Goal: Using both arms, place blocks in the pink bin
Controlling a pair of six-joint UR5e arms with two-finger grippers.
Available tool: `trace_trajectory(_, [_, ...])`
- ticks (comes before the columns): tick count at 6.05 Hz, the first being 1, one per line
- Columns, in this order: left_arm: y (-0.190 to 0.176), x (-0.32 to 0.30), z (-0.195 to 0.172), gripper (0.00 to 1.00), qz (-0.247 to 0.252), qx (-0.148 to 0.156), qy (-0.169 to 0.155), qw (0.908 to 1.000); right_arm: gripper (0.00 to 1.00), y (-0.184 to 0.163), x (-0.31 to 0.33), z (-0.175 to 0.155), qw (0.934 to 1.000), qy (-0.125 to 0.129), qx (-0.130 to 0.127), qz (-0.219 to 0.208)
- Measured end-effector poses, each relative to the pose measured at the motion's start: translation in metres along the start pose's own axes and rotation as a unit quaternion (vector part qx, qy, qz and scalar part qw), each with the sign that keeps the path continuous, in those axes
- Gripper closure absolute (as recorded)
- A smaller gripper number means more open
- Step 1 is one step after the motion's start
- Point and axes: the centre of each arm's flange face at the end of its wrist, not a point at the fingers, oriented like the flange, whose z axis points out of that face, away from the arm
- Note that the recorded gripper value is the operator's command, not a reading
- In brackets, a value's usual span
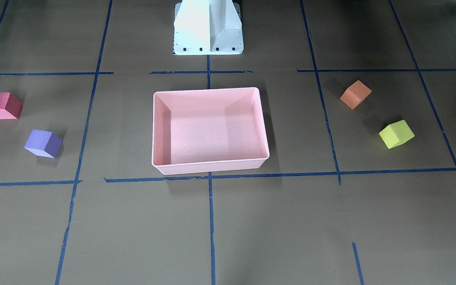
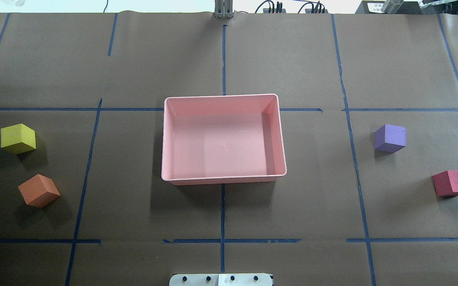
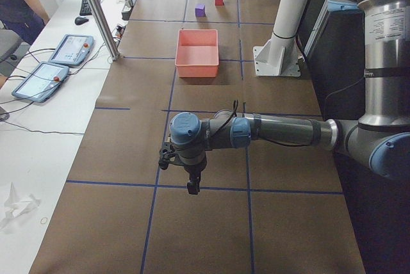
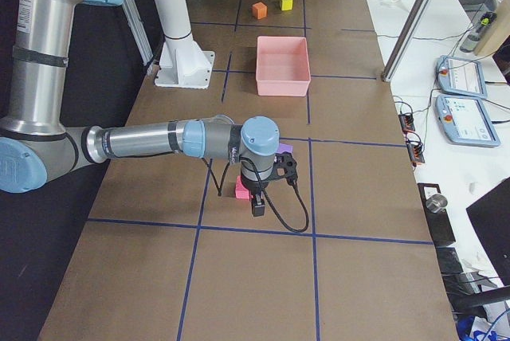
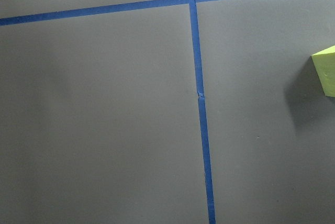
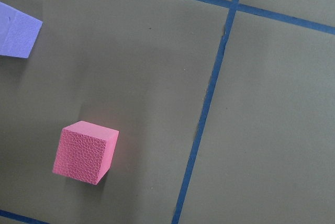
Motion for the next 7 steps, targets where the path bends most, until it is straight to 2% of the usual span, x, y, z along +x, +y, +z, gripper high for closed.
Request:
trace_trajectory(2, [-0.002, 0.002, -0.001, 0.00, 0.002, 0.002, 0.000, 1.0000, 0.00, -0.010, -0.008, -0.004, 0.9997, -0.016, 0.011, 0.012])
trace_trajectory(4, [-0.001, 0.002, -0.001, 0.00, 0.002, 0.001, 0.000, 1.0000, 0.00, -0.061, -0.060, -0.001, 0.9948, -0.031, 0.049, 0.084])
trace_trajectory(5, [-0.001, 0.002, -0.001, 0.00, 0.002, 0.001, 0.000, 1.0000, 0.01, -0.092, -0.109, 0.018, 0.9902, -0.033, 0.064, 0.120])
trace_trajectory(7, [-0.001, 0.002, -0.001, 0.00, 0.003, 0.002, 0.000, 1.0000, 0.01, -0.131, -0.195, 0.062, 0.9837, -0.016, 0.080, 0.160])
